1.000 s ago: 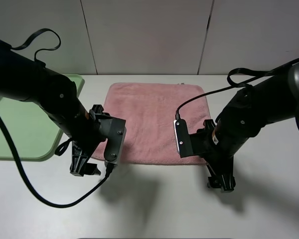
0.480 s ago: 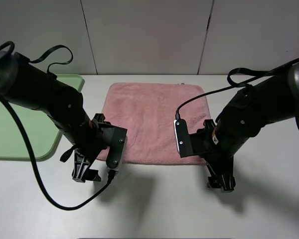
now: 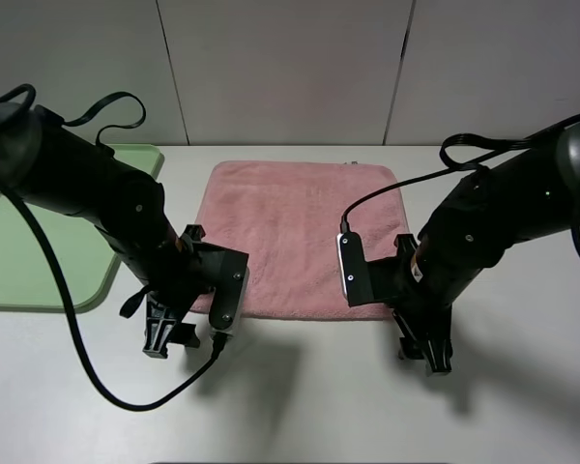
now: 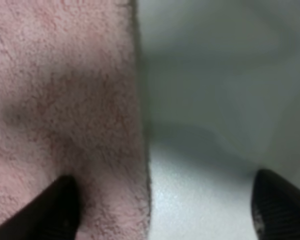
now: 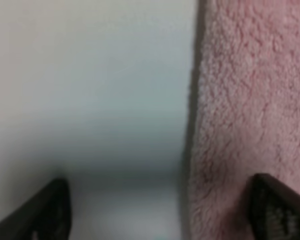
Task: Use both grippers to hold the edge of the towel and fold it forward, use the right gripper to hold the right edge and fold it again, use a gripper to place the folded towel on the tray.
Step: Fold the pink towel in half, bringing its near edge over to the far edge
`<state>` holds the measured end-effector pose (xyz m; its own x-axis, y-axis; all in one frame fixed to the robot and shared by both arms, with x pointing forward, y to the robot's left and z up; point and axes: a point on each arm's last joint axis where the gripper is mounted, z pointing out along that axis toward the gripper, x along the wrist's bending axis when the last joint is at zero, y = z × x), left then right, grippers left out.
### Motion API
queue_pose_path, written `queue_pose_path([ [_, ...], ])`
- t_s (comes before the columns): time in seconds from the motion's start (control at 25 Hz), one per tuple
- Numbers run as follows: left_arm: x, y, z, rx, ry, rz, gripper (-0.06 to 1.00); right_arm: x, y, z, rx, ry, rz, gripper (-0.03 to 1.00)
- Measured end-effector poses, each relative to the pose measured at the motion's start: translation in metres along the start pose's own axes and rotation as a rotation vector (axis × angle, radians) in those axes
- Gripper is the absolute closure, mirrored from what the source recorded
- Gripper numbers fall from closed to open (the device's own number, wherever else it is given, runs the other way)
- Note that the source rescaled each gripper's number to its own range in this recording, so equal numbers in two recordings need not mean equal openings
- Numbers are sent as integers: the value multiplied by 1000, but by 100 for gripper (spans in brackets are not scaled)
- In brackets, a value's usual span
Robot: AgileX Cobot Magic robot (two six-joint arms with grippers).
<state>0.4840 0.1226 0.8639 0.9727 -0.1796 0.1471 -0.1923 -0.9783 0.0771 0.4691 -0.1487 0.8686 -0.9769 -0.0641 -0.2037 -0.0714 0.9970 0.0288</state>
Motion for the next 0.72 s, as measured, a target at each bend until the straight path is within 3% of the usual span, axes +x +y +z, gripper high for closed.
queue_pose_path([
  [0.32, 1, 0, 2, -4, 9, 0, 60, -3, 5, 2, -55, -31, 52, 48],
  [0.6, 1, 0, 3, -2, 9, 4, 89, -3, 6, 3, -66, -32, 74, 83],
  [0.72, 1, 0, 3, -1, 9, 6, 93, -3, 6, 3, -69, -36, 74, 97],
])
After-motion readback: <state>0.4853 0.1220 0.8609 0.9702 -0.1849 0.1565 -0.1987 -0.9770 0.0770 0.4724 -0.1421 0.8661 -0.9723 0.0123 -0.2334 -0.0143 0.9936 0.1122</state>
